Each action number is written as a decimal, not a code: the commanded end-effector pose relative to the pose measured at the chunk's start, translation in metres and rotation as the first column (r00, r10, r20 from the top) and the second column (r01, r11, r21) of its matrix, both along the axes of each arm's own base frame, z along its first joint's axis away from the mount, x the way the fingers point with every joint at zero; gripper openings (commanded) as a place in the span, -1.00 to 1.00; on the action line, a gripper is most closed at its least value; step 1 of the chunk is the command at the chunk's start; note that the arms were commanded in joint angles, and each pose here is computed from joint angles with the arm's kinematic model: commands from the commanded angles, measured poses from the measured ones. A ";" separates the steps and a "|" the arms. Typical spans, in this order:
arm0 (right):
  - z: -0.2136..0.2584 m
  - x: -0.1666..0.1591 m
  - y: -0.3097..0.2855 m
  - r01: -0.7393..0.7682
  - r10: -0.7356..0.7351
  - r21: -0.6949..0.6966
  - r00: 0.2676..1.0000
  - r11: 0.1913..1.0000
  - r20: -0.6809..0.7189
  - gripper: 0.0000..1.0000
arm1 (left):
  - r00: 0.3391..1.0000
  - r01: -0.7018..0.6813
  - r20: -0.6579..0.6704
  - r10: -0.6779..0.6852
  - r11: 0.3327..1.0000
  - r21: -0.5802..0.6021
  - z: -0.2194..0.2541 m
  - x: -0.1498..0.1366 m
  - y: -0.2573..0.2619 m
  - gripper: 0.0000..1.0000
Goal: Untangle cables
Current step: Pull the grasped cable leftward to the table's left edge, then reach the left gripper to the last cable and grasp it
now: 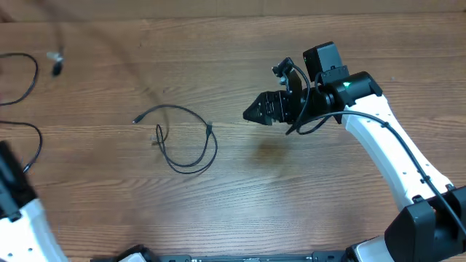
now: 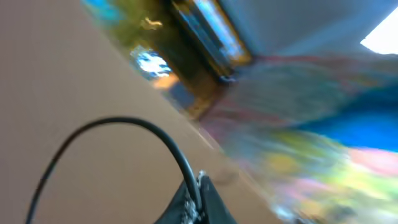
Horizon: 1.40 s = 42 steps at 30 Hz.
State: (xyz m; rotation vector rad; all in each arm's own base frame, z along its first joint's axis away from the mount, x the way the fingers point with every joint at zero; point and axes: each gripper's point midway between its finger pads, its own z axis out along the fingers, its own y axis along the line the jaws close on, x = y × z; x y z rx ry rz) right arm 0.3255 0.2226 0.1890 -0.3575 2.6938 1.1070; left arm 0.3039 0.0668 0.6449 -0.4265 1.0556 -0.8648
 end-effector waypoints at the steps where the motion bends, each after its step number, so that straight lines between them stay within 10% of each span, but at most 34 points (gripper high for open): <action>1: -0.007 0.005 -0.011 0.036 -0.035 -0.069 0.999 0.997 0.015 0.95 | 0.971 -0.192 -0.122 0.205 0.975 0.111 -0.027 -0.010 0.055 -0.92; 6: -0.009 0.005 -0.014 0.044 -0.043 -0.089 0.999 0.995 0.014 0.95 | 0.800 -0.463 -0.314 0.511 0.859 0.220 -0.082 -0.025 0.129 -0.92; 11: -0.011 0.001 -0.015 0.042 -0.043 -0.097 0.999 0.994 -0.007 0.95 | 0.359 -0.731 -0.508 0.783 0.574 0.368 -0.152 -0.054 0.217 -0.91; 16: -0.012 -0.001 -0.016 0.042 -0.043 -0.100 0.999 0.994 -0.015 0.95 | 0.097 -0.740 -0.588 0.803 0.453 0.497 -0.211 -0.047 0.277 -0.91; 25: -0.013 -0.001 -0.017 0.044 -0.046 -0.107 0.999 0.993 -0.014 0.95 | -0.218 -0.613 -0.832 0.509 0.592 0.523 -0.392 -0.027 0.315 -0.90; 26: -0.013 -0.001 -0.017 0.044 -0.046 -0.107 0.999 0.993 -0.015 0.95 | -0.255 -0.578 -0.846 0.468 0.627 0.522 -0.417 -0.023 0.313 -0.67; 33: -0.013 -0.001 -0.017 0.044 -0.046 -0.107 0.999 0.993 -0.015 0.95 | -0.273 -0.470 -0.846 0.459 0.703 0.533 -0.442 0.012 0.282 0.99; 38: -0.013 -0.001 -0.017 0.044 -0.046 -0.107 0.999 0.993 -0.014 0.95 | -0.155 -0.422 -0.849 0.505 0.744 0.519 -0.408 0.041 0.240 0.99; 42: -0.013 -0.001 -0.017 0.044 -0.046 -0.107 0.999 0.993 -0.013 0.95 | 0.053 -0.220 -0.936 0.348 0.918 0.329 -0.385 0.065 0.135 0.96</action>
